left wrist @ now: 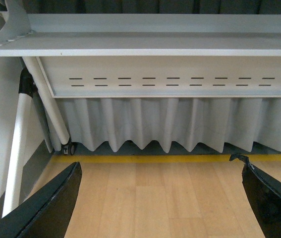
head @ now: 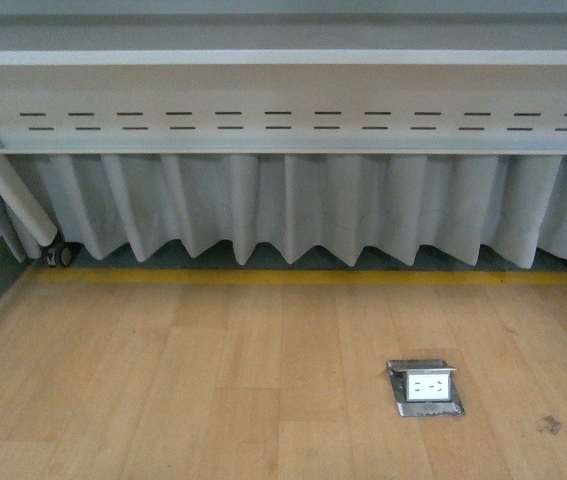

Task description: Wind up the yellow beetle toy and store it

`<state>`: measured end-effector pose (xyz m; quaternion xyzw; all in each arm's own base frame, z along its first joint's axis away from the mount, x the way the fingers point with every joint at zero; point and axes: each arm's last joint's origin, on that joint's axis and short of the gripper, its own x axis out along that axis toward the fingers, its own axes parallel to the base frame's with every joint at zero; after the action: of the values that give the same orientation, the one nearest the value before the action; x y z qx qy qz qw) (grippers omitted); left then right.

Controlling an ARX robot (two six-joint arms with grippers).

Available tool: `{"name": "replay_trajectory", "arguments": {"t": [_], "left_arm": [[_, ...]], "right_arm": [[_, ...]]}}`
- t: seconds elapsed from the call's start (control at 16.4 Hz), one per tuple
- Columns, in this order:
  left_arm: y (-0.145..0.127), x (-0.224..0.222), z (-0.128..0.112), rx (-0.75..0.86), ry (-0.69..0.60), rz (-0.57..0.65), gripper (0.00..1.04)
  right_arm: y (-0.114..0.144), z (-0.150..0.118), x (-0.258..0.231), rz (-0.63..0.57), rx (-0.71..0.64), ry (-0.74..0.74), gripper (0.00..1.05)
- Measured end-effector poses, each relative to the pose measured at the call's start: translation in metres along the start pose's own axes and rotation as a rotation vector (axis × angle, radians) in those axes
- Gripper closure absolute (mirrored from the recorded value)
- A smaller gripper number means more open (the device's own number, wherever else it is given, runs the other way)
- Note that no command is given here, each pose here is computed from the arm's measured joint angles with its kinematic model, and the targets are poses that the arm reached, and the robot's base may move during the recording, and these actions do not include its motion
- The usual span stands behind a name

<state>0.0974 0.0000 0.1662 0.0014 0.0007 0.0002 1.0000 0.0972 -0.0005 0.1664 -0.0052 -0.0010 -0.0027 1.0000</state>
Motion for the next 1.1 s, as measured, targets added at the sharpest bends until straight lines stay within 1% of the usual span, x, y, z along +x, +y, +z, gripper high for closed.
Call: {"name": "replay_trajectory", "arguments": {"t": [1.1], "left_arm": [[0.0000, 0.0000, 0.0001, 0.000, -0.001, 0.000, 0.07]], "right_arm": [[0.0000, 0.0001, 0.0000, 0.000, 0.000, -0.001, 0.07]]}}
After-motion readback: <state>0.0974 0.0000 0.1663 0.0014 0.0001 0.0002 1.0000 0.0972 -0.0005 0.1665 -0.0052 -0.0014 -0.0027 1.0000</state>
